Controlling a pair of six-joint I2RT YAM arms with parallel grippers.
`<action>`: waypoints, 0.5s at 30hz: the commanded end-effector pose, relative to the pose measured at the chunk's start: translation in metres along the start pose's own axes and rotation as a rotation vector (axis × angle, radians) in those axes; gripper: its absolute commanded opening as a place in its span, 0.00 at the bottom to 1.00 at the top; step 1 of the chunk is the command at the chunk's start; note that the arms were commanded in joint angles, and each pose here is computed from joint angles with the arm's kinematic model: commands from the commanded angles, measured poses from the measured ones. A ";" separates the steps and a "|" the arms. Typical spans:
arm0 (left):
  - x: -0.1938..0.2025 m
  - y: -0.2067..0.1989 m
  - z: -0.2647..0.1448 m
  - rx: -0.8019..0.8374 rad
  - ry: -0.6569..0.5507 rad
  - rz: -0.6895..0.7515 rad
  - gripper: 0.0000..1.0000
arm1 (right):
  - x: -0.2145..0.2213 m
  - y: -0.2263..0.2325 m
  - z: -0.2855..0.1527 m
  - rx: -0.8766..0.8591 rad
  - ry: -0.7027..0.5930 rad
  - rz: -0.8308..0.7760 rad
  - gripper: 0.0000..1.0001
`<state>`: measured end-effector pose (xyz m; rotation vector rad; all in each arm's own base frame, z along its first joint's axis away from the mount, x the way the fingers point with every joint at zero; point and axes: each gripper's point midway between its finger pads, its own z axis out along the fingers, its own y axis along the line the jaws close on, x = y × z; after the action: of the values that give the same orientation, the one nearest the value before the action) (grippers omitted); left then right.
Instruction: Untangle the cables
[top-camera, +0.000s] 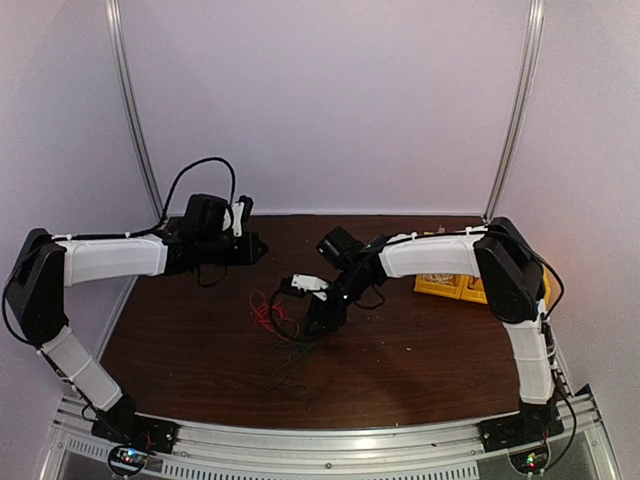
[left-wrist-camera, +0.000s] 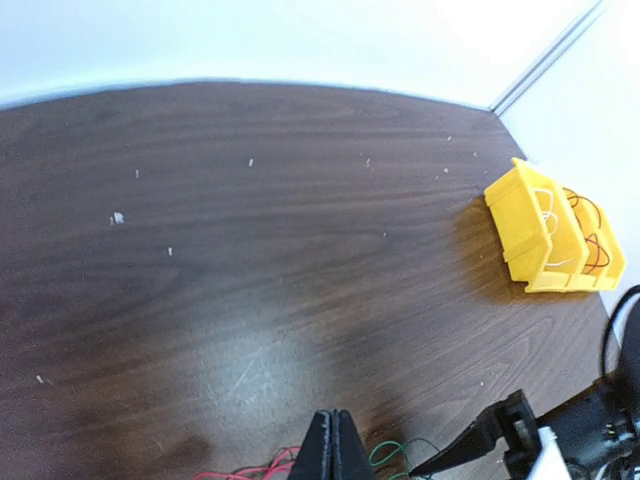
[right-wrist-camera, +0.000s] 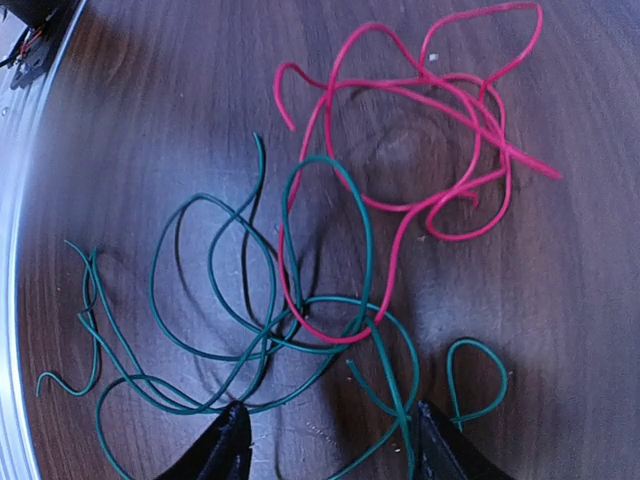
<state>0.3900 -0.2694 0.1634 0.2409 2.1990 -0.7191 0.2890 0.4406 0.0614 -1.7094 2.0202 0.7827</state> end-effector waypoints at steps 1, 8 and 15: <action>-0.026 -0.004 -0.030 -0.052 -0.019 0.055 0.30 | 0.021 -0.001 0.015 -0.019 0.025 0.012 0.47; 0.061 0.036 -0.011 -0.072 0.152 -0.053 0.67 | 0.027 -0.005 0.012 0.027 0.031 0.013 0.03; 0.114 0.041 0.016 0.009 0.265 -0.119 0.63 | 0.036 -0.003 0.017 0.012 0.053 0.021 0.01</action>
<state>0.3337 -0.2363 0.0543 0.2228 2.5221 -0.6795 0.2831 0.4280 0.0259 -1.7234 2.0758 0.7599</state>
